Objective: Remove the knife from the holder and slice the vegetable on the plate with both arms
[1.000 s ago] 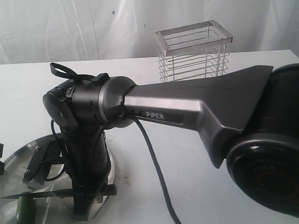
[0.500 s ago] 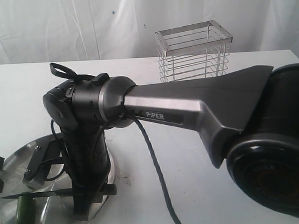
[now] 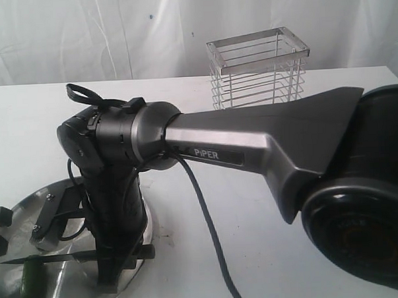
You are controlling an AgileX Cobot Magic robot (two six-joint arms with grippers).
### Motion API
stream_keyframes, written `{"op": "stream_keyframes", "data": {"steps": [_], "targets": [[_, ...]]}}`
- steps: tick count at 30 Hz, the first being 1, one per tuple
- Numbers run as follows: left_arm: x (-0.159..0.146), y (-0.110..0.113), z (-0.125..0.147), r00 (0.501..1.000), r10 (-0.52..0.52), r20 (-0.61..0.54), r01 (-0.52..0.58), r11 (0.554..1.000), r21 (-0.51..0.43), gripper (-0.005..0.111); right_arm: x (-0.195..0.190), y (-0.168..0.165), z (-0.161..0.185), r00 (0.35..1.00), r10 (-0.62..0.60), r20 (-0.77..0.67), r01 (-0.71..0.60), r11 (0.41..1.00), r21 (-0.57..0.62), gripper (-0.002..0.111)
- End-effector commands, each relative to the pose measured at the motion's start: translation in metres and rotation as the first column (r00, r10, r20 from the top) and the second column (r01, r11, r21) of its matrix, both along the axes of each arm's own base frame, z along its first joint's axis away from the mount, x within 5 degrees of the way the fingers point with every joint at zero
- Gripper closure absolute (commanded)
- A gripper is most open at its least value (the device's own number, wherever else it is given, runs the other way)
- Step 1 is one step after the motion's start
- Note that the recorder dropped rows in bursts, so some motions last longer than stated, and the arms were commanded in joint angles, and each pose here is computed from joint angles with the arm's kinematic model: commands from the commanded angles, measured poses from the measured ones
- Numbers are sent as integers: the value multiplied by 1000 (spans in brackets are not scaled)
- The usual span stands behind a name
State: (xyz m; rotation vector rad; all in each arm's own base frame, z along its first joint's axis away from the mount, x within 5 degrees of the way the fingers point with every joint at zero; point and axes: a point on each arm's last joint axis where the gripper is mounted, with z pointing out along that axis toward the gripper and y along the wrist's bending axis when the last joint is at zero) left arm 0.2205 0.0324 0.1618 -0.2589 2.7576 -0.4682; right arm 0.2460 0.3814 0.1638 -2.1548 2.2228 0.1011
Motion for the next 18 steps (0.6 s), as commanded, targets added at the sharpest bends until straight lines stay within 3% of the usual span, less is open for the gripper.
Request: {"op": "stream_keyframes", "data": {"steps": [1,10,18], "targets": [[9,-6,-20,999,-35,-4,34,997,-69,107,1,0,7,1000,8,24,-9,1000,23,108],[13,-7,-39,998,-41,-50,36,994,-105,107,1,0,8,1000,9,26,-9,1000,24,108],[22,-10,-9,996,-86,37,90,985,-146,107,1,0,7,1000,9,24,-9,1000,21,108]]}}
